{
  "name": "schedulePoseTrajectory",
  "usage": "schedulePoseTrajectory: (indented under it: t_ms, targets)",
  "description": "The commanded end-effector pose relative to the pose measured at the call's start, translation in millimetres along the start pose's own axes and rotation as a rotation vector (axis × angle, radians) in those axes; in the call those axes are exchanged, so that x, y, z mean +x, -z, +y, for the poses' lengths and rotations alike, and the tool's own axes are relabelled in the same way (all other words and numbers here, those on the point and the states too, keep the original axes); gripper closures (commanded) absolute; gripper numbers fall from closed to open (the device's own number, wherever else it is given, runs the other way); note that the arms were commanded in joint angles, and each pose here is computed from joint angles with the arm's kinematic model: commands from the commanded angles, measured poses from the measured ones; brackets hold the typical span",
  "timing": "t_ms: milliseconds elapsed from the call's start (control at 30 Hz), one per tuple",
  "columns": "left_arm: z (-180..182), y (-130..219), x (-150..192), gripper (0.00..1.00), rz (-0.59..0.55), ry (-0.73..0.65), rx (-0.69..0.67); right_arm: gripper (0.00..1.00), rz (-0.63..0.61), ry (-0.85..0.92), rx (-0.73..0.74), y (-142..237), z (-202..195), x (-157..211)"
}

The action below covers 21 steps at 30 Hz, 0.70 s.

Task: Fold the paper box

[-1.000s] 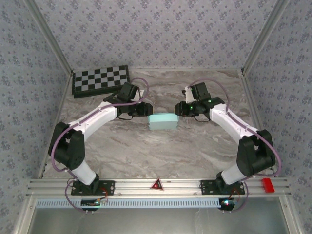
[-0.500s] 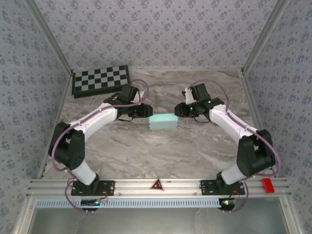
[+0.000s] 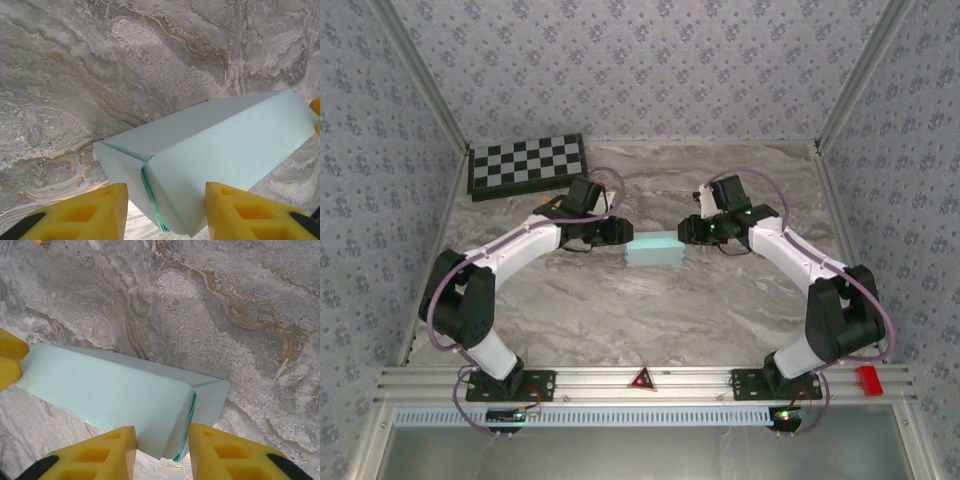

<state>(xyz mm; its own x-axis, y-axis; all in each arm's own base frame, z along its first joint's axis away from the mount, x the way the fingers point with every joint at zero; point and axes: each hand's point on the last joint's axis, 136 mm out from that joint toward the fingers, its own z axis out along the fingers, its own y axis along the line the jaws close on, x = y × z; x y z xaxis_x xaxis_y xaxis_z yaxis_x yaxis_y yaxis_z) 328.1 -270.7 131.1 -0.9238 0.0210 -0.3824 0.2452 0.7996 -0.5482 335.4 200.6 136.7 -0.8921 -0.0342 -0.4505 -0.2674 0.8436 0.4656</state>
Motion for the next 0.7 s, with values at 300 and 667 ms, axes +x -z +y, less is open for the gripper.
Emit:
schedulePoseTrajectory:
  t_ms: [300, 667]
  targets:
    - [18.7, -5.9, 26.2, 0.56, 0.064, 0.034, -0.054, 0.66, 0.126, -0.03, 0.077, -19.7, -20.1, 35.9]
    - [25.0, -11.1, 36.4, 0.56, 0.087, 0.034, -0.082, 0.67, 0.167, -0.036, 0.157, -26.2, -36.5, 46.6]
